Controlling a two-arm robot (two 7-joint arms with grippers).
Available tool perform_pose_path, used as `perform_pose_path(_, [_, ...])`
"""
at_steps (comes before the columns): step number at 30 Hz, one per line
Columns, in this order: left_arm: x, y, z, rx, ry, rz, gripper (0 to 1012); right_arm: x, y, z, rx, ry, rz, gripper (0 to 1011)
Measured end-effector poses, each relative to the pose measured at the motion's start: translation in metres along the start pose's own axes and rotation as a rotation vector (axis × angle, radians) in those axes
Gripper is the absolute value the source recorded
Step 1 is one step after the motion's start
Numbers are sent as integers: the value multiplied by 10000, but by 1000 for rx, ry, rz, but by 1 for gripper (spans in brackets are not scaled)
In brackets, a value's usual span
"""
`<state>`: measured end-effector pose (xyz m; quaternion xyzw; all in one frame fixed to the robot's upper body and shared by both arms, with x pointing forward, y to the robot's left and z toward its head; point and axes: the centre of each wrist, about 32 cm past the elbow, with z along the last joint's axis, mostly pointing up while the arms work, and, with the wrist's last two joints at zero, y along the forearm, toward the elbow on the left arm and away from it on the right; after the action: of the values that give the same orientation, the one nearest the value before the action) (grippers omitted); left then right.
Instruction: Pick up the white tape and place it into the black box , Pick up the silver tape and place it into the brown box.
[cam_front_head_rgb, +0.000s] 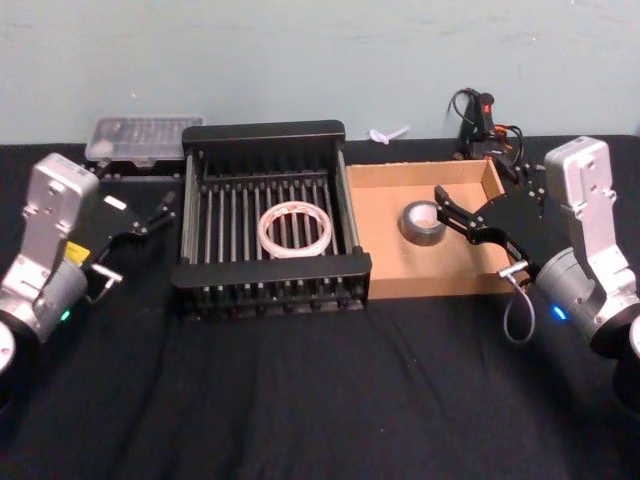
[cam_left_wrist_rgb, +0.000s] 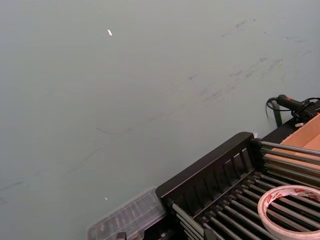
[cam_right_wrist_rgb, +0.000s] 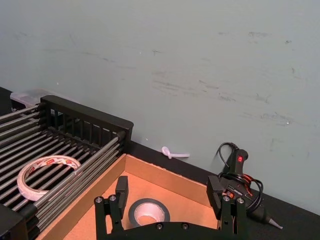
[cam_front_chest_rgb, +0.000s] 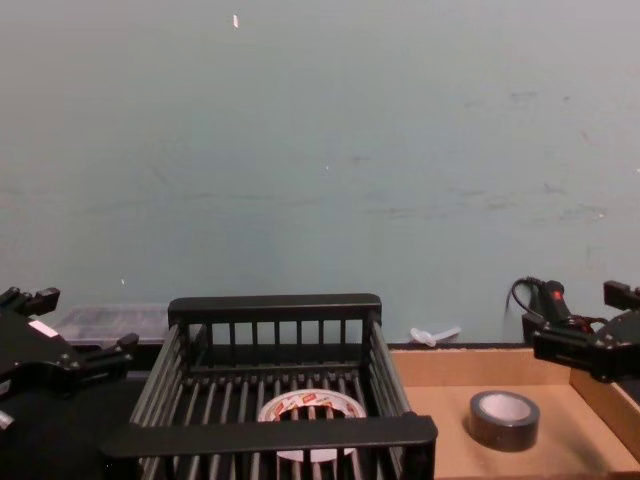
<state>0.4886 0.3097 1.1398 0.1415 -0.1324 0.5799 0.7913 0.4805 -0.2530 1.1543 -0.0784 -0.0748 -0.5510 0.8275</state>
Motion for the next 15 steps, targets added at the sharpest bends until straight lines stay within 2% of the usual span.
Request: perform_pose_path(15, [0, 0, 0, 0, 0, 0, 1001, 2, 3, 8, 3, 0, 2, 1002])
